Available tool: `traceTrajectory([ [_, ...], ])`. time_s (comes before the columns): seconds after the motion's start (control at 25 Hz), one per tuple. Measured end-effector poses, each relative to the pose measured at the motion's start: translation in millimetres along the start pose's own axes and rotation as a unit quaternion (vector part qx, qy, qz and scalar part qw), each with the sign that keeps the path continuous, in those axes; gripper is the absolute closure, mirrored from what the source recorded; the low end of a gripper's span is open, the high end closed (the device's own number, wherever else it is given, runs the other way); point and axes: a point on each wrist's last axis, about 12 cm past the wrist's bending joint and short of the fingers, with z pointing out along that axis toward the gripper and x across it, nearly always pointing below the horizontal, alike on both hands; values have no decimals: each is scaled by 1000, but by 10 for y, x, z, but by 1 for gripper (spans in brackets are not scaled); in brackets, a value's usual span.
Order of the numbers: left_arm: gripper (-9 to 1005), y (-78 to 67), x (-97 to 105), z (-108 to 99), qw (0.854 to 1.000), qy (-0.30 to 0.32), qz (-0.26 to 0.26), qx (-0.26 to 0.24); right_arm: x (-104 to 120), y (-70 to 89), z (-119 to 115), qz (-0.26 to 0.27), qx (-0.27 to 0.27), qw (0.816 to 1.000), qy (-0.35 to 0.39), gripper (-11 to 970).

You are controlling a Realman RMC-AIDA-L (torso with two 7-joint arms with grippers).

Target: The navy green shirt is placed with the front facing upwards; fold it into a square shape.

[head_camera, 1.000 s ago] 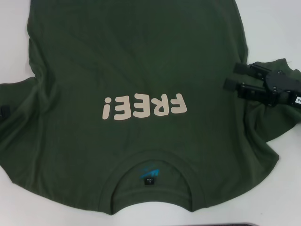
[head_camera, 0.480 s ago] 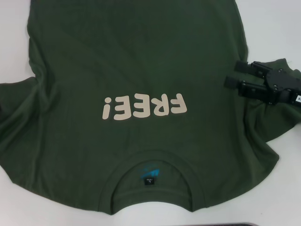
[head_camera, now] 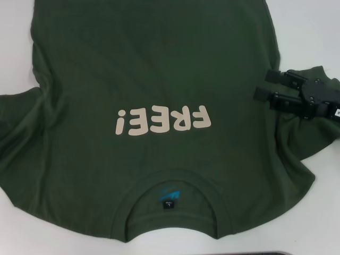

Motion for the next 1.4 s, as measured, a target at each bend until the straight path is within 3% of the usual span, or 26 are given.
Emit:
traceTrajectory([
  [0.08,952,-9,-1,2,1000,1,1,3,2,2,2,0,0,1000,0,42],
  [0.32,980,-67,-32,4,1000,-11,-8,27,6,5,5,1,-1,1000,0,42],
  [0.72,979,-265,-184,46,993,-40,-42,98,3,6,6,0,-2,1000,0,42],
  [1.4,977,-452,-258,201,985,-54,-73,150,12,14,14,1,-3,1000,-1,43],
])
